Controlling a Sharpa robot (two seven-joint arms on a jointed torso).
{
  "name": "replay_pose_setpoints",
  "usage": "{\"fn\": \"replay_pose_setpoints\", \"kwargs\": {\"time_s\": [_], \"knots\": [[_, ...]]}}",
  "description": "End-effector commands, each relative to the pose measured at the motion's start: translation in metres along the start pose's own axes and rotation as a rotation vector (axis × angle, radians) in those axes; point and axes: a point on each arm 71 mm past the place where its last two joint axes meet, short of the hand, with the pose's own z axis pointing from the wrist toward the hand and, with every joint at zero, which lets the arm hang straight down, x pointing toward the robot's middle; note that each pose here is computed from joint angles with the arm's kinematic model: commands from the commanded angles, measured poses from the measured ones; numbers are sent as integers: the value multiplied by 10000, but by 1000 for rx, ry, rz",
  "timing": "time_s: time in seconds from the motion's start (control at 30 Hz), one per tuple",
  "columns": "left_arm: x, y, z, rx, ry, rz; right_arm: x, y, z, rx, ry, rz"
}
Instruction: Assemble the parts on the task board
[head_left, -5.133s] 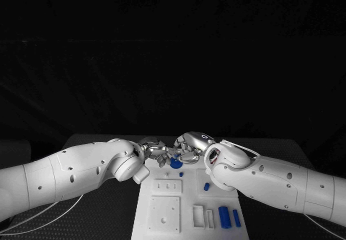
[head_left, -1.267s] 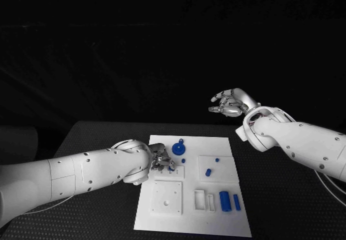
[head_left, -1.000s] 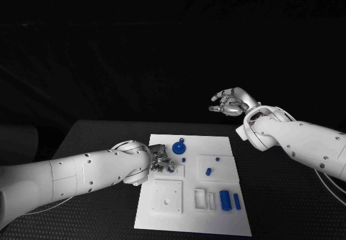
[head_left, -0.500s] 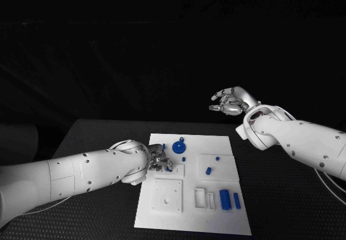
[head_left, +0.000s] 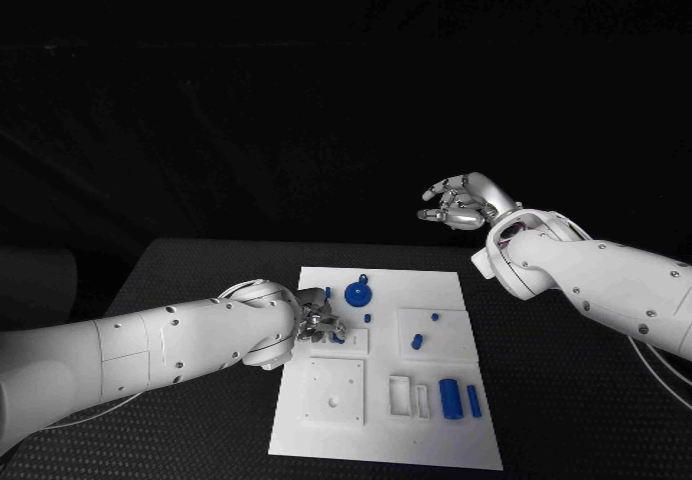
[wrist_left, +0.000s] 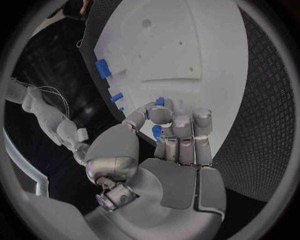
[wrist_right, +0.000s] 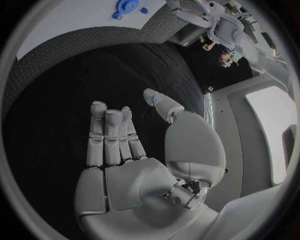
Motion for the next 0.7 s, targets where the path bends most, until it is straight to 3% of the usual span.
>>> {"fn": "replay_pose_setpoints", "kwargs": {"time_s": [0.03,0.7], "knots": [[63,-6,1,-1,43,26,14,12,4,-7,13,1],[108,-95,9,26,66,56,24,9,11,-3,19,3]]}}
